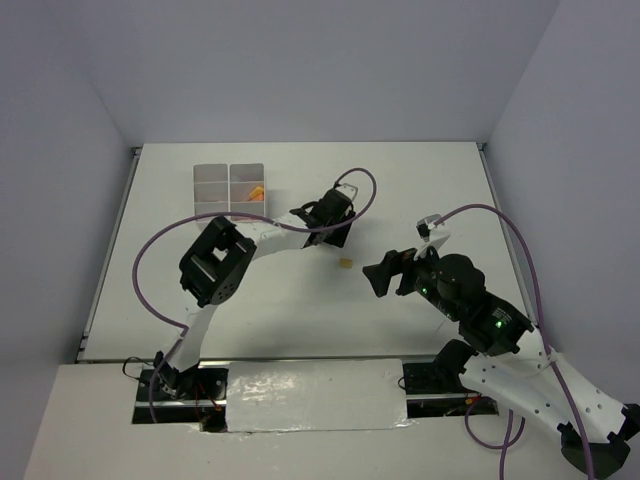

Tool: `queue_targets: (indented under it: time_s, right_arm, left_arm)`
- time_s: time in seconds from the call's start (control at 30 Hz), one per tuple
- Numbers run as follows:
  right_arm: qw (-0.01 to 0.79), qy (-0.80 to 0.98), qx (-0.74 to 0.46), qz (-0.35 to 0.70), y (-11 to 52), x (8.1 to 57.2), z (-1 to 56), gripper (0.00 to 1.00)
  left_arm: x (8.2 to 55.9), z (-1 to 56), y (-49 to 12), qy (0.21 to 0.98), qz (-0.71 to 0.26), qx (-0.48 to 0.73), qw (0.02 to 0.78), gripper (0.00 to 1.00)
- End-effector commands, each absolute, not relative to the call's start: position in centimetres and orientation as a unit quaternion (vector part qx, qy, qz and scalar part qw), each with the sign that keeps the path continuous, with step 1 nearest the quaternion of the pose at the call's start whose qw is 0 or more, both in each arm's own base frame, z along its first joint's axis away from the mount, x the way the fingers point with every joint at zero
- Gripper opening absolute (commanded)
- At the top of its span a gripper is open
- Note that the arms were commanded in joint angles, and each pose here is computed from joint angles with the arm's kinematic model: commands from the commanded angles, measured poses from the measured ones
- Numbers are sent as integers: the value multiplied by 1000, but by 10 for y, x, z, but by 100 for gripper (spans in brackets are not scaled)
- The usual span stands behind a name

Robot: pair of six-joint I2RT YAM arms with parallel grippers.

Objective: Sort the stationery into containers
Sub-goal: Pick up the stationery from the center of the board, then place the stationery in the storage box.

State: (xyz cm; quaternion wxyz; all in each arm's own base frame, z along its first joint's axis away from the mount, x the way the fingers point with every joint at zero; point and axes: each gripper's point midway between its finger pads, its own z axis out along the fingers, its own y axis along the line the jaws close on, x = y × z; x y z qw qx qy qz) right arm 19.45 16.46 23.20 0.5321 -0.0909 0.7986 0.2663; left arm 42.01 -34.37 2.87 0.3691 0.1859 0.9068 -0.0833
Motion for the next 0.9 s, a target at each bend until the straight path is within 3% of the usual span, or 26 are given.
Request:
queue_targets:
  time_s: [0.0, 0.2, 0.3, 0.53, 0.87]
  right_arm:
    - [551, 785, -91, 268, 163, 197, 241, 100]
    - [550, 785, -95, 270, 165, 197, 240, 100]
    - [551, 782, -97, 275, 167, 197, 241, 100]
    - [551, 777, -110, 284, 174, 197, 247, 100]
    - [539, 779, -136, 289, 184, 198, 245, 100]
  left_arm:
    - [417, 51, -323, 906, -63, 163, 385, 27]
    - [412, 146, -277, 875, -46, 117, 466, 28]
    - [408, 166, -245, 874, -32, 89, 477, 28]
    - [415, 175, -142, 876, 6, -1, 482, 28]
    - [423, 181, -60, 832, 25, -84, 548, 30]
